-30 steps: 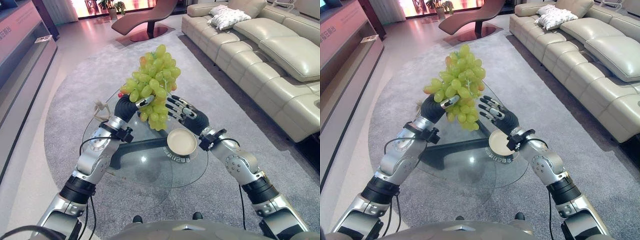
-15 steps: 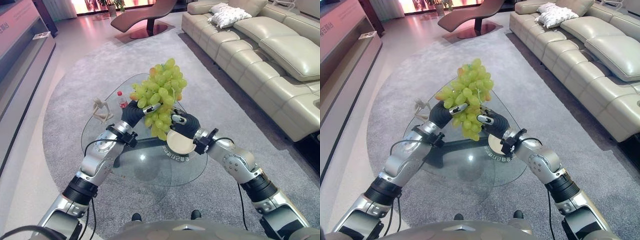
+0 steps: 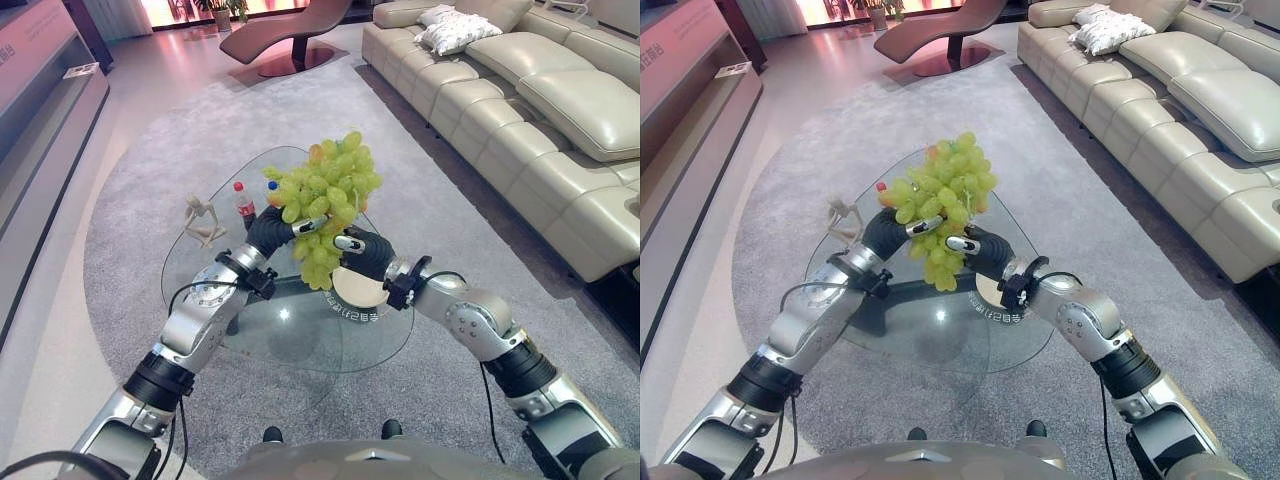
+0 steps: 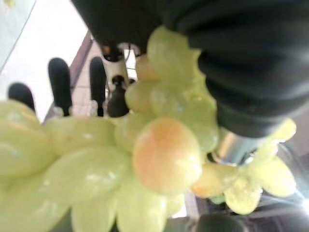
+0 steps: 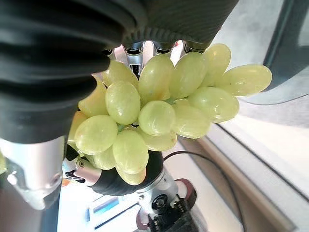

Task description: Pick up fruits into the plate

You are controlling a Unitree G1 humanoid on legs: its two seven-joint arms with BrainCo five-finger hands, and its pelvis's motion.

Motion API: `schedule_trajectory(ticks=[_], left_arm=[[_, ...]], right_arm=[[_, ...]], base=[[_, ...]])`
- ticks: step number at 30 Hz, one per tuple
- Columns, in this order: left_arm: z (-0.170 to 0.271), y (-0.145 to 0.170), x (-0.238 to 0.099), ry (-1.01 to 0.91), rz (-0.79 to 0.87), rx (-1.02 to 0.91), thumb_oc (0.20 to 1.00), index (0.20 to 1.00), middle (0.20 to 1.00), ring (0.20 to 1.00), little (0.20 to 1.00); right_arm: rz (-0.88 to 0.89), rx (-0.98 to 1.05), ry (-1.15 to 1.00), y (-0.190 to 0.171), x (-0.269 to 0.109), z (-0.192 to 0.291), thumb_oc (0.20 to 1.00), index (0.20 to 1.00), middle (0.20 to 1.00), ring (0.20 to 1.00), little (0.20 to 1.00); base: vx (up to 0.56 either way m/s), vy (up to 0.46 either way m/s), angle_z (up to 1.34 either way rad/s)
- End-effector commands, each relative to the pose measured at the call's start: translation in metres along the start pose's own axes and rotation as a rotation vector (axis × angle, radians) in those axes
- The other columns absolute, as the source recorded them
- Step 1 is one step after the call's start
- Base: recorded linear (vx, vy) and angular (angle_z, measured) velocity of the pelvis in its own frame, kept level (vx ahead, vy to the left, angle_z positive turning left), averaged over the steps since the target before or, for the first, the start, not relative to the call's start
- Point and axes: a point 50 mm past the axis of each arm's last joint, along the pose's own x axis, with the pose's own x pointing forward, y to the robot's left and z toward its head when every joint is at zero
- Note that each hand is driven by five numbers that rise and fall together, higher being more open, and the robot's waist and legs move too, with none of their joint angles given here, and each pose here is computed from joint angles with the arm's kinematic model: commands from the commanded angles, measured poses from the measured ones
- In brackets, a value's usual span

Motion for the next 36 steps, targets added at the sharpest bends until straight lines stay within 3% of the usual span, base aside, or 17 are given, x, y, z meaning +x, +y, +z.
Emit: schedule_trajectory(ticks=[1,11,36], left_arm=[[0.047,-0.004,0.033,-0.169,-0.089,0.167,0.2,0.2,0.2,0.2,0.2],[0.047,0.003,0.037,-0.109,-0.084,0.352,0.2,0.2,0.2,0.2,0.2],[0.058,-0.023,0.061,-0.204,-0.037,0.355,0.2,0.2,0.2,0.2,0.2]], right_arm=[[0.303,-0.068,-0.025,0.052,0.018,0.019,1.0,1.0,1.0,1.0,1.0],[0.335,-0.125,0.064,0.055,0.019,0.015,1.0,1.0,1.0,1.0,1.0],[0.449,-0.064,0.167,0.082,0.04,-0.003,1.0,1.0,1.0,1.0,1.0]], base=[[0.0,0.0,0.0],[0.0,0.0,0.0],[0.0,0.0,0.0]])
